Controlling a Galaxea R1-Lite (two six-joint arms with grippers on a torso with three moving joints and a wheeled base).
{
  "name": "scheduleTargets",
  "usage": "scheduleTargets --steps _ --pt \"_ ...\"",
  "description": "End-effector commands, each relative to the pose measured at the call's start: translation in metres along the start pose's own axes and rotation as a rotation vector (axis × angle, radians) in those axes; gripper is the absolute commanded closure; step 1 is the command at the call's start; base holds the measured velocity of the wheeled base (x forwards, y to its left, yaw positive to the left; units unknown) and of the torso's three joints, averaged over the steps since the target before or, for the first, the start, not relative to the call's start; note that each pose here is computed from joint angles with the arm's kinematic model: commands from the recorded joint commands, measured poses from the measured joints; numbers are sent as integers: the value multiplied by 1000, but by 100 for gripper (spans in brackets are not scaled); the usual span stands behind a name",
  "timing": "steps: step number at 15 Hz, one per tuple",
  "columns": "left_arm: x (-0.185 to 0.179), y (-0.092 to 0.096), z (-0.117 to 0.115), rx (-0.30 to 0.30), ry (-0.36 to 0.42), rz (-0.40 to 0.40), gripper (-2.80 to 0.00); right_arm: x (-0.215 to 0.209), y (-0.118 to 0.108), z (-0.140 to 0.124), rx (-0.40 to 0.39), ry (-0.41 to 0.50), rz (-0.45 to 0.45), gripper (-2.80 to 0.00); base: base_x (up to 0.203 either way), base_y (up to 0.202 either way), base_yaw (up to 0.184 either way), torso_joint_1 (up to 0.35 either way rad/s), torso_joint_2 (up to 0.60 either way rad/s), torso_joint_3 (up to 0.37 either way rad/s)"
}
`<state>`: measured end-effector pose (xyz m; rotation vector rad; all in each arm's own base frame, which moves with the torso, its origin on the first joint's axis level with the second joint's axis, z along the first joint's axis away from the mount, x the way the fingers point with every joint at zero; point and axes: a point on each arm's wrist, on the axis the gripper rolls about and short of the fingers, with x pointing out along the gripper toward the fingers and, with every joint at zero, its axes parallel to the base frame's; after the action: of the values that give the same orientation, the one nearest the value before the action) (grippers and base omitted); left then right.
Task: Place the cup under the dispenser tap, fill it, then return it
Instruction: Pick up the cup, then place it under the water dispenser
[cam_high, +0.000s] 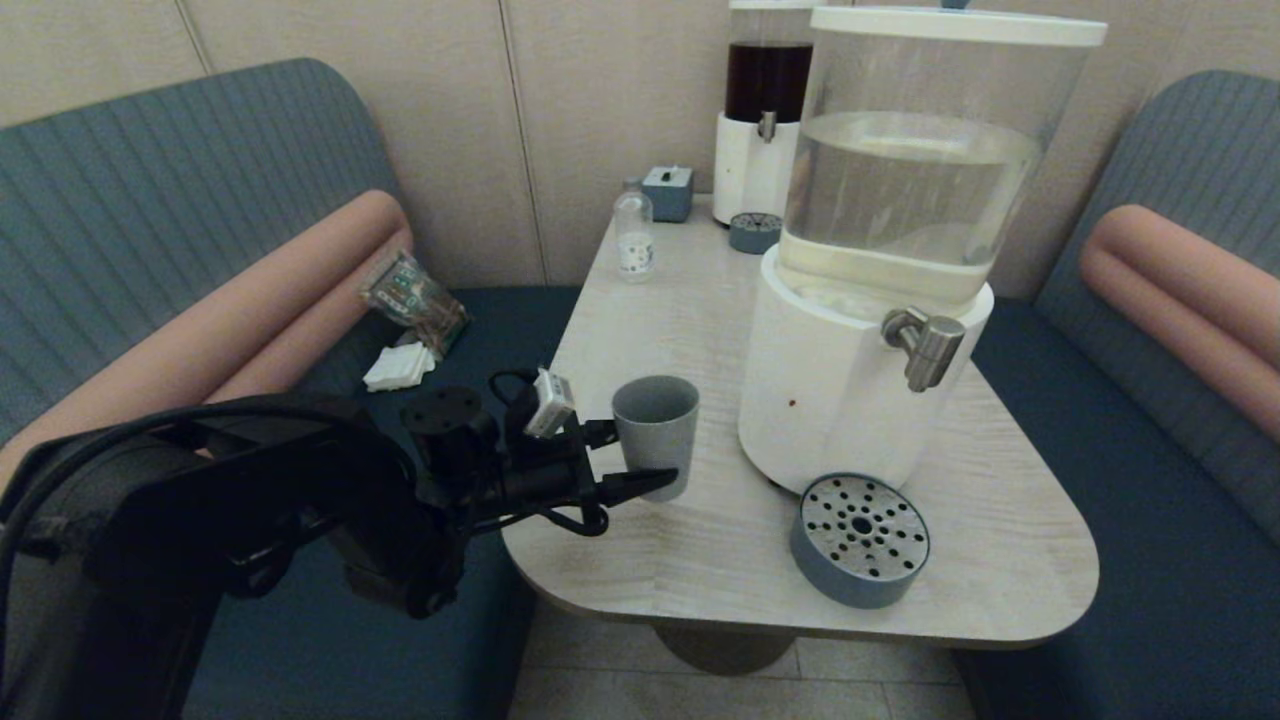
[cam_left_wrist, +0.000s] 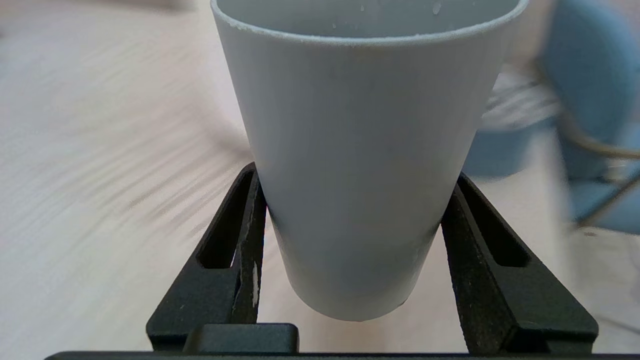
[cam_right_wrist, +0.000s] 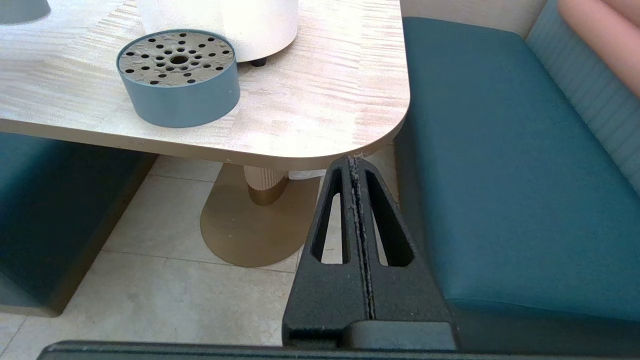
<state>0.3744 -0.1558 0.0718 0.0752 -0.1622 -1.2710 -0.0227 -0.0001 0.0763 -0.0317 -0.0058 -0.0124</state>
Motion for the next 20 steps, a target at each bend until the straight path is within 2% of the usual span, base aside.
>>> scheduleTargets --steps 1,5,8,11,15,20 --pt "12 -23 33 37 -46 -52 0 0 0 0 -1 0 0 0 0 0 0 0 0 0" --pt "49 -64 47 10 -85 -117 0 0 0 0 -1 1 0 0 0 0 0 0 0 0" --pt "71 -81 37 -18 -85 -143 0 0 0 0 -1 0 0 0 0 0 0 0 0 0" --pt "92 -77 25 -23 -106 -139 0 0 0 0 0 0 0 0 0 0 0 0 0 0" --pt "113 -74 -5 -36 -102 -144 0 0 0 0 -1 0 2 0 0 0 0 0 0 0" --pt "148 -74 -26 -6 -159 -152 0 0 0 0 1 1 0 0 0 0 0 0 0 0"
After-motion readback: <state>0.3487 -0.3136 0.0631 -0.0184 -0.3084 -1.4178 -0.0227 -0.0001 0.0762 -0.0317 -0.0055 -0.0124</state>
